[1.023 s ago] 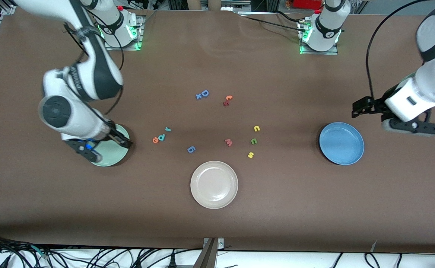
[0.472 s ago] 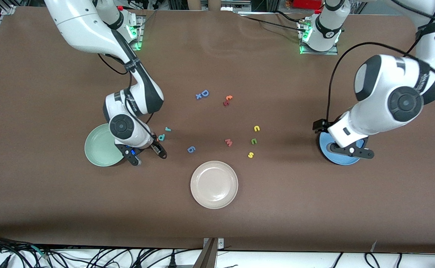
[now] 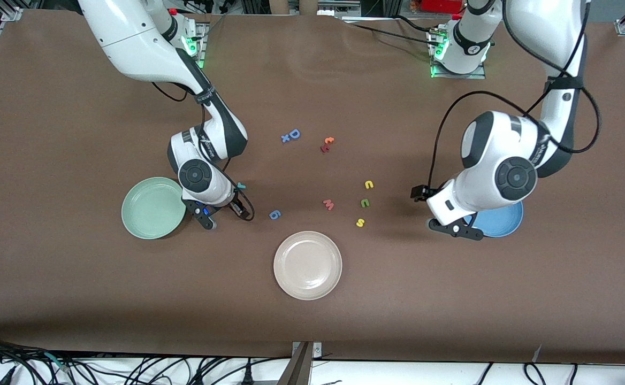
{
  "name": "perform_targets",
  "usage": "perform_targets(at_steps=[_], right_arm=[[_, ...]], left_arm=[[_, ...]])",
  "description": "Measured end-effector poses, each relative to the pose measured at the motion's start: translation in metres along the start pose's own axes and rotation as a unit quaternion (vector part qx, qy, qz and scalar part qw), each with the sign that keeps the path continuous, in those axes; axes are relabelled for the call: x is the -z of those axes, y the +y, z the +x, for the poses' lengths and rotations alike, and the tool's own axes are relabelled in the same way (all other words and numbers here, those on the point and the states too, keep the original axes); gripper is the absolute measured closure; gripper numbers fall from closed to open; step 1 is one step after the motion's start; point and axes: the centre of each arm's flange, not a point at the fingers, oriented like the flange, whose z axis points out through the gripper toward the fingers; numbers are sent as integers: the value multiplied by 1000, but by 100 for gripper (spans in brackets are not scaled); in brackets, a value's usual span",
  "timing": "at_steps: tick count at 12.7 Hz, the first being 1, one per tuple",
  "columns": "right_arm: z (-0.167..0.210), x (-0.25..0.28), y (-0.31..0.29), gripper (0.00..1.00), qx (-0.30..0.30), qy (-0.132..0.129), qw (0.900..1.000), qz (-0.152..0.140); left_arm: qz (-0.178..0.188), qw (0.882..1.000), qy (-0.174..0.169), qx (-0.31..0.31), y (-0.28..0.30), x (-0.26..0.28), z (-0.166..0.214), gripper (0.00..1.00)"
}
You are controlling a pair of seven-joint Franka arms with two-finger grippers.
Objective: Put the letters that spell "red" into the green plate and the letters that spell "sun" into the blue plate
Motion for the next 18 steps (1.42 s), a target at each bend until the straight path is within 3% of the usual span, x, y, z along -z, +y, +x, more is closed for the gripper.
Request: perform_targets(at_steps=[2,3,4,5,7,8,14,18], right_arm=[[0,-5,5,12,-1,3,1000,7],[-1,-4,5,22,-1,5,1000,15],[-1,-3,7,22,-1,6,1000,17],[-1,-1,7,31,-1,7,1000,19],[-1,2,7,58,-1,8,1000,22],[-1,2,7,64,-1,8,1000,22],[-1,2,7,70,-1,8,1000,22],[0,13,7,70,-1,5,1000,11]], left_arm=[[4,1000,8,12,16,-15,4,0],[6,1000,14,19,29,-22,4,0],[8,1000,18,20,43,-29,3,0],[10,1000,20,20,54,-36,1,0],[11,999,28,16,65,-46,-1,0],[12,999,34,14,68,-53,-3,0],[21,999,29,6,93,-92,-22,0],[25,998,54,15,111,-124,-38,0]])
